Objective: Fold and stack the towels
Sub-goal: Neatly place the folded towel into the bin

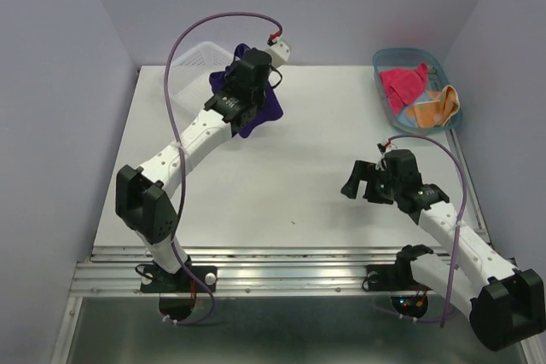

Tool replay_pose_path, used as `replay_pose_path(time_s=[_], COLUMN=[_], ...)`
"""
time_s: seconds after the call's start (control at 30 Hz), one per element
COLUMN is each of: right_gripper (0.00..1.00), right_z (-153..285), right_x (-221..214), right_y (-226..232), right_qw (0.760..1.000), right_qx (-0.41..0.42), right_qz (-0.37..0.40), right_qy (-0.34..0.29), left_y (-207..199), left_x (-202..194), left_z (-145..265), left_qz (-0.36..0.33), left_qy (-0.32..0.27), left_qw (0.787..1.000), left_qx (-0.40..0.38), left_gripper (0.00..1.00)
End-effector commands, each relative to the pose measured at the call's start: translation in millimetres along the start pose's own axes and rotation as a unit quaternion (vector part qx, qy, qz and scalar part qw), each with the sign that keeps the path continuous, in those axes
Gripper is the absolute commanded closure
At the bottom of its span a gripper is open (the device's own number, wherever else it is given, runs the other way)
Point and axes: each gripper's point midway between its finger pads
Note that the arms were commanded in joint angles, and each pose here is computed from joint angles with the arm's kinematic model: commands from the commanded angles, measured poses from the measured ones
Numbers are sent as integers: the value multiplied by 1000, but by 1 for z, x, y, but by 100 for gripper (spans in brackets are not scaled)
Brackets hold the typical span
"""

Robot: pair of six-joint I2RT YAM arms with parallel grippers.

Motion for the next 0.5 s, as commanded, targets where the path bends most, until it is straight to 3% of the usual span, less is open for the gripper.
replay_pose_path(time_s=[0.0, 0.17, 0.47], right_gripper=[0, 0, 0], right_z=[7, 6, 6], right_x=[28, 29, 29], right_y=[4, 1, -10], right_qw=[999, 999, 998], right_qx=[-9, -17, -50], right_qz=[6, 3, -4], right_qy=[-37, -37, -40], left_y=[33, 43, 33], left_x=[30, 29, -12], left_z=[-3, -21, -71], left_qz=[-2, -7, -18], left_qy=[-21, -19, 21], left_qw=[999, 1000, 1000], left_qx=[32, 19, 3], left_gripper=[100, 100, 100])
Point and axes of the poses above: each gripper's point midway between its finger pads, its own z axis back along the fingers, its own y axis along the line the jaws close on, x = y × z, and after that the axes turned 9 degrees about z, right-handed
